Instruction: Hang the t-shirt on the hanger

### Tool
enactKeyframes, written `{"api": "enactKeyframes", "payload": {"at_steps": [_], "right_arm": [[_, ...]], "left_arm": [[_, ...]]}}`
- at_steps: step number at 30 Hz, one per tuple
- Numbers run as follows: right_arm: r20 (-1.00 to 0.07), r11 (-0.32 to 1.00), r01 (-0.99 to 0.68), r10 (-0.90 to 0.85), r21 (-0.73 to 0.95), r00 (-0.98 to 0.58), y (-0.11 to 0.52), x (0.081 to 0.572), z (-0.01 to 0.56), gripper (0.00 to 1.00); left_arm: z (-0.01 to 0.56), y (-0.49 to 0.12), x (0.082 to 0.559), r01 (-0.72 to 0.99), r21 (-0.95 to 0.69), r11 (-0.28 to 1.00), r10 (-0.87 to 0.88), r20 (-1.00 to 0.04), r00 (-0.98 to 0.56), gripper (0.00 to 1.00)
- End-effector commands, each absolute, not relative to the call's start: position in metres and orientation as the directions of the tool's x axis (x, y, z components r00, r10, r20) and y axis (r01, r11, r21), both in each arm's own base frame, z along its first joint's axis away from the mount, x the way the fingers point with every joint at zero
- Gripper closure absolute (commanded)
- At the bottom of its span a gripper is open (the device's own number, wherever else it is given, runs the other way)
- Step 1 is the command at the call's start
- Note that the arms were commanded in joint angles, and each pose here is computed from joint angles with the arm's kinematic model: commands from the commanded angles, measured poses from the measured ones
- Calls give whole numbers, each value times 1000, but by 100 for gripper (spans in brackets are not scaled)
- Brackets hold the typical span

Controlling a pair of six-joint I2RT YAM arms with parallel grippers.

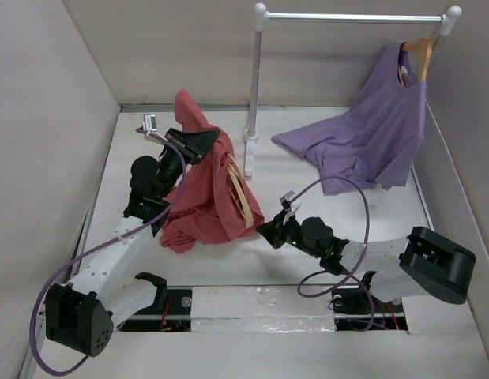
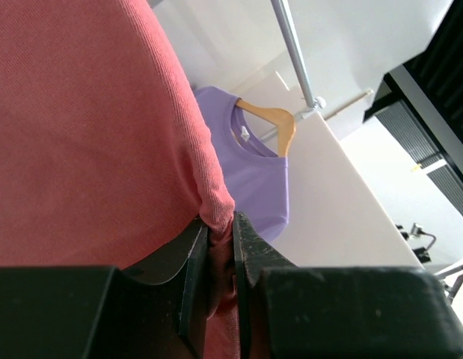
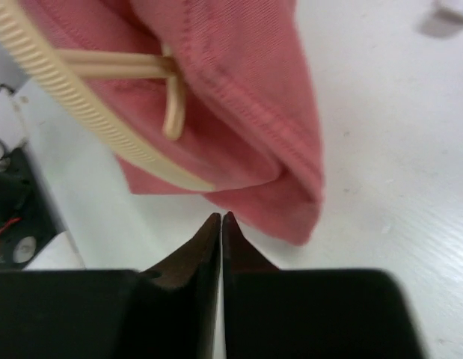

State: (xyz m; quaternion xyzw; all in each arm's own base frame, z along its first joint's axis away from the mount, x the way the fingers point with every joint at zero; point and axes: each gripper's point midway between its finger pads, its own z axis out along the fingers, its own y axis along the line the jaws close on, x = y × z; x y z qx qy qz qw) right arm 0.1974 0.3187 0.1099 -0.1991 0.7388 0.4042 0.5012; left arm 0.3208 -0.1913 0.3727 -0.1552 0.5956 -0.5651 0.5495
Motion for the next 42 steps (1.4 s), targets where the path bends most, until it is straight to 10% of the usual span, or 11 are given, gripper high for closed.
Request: {"api": "enactKeyframes", "payload": {"at_steps": [1,7,11,16,20,42], "right_arm": [[-920,675,-639,169,370,-354,312,217,132,87],[-946,759,-582,139,291,-292,305,239,155,40],[-965,757,-620,52,205,-257,318,253,149,38],[-965,728,-657,21,195,-263,338,257,148,51],[-964,743,-639,29,197,-263,335,259,150,100],[-836,633,-683,-99,365,-539,340,143,59,100]], "left_arm": [[427,-192,299,590,-778,217,-825,-469,-315,100],[425,-189,294,583,-777,237,-822,-480,-306,100],[428,-188,291,587,-771,247,-819,-490,-300,100],[429,-188,291,585,-770,255,-816,-496,-298,100],[433,-186,291,586,-766,264,-818,-500,-285,100],[508,-174,318,676,-705,214,-872,-450,-193,100]]}}
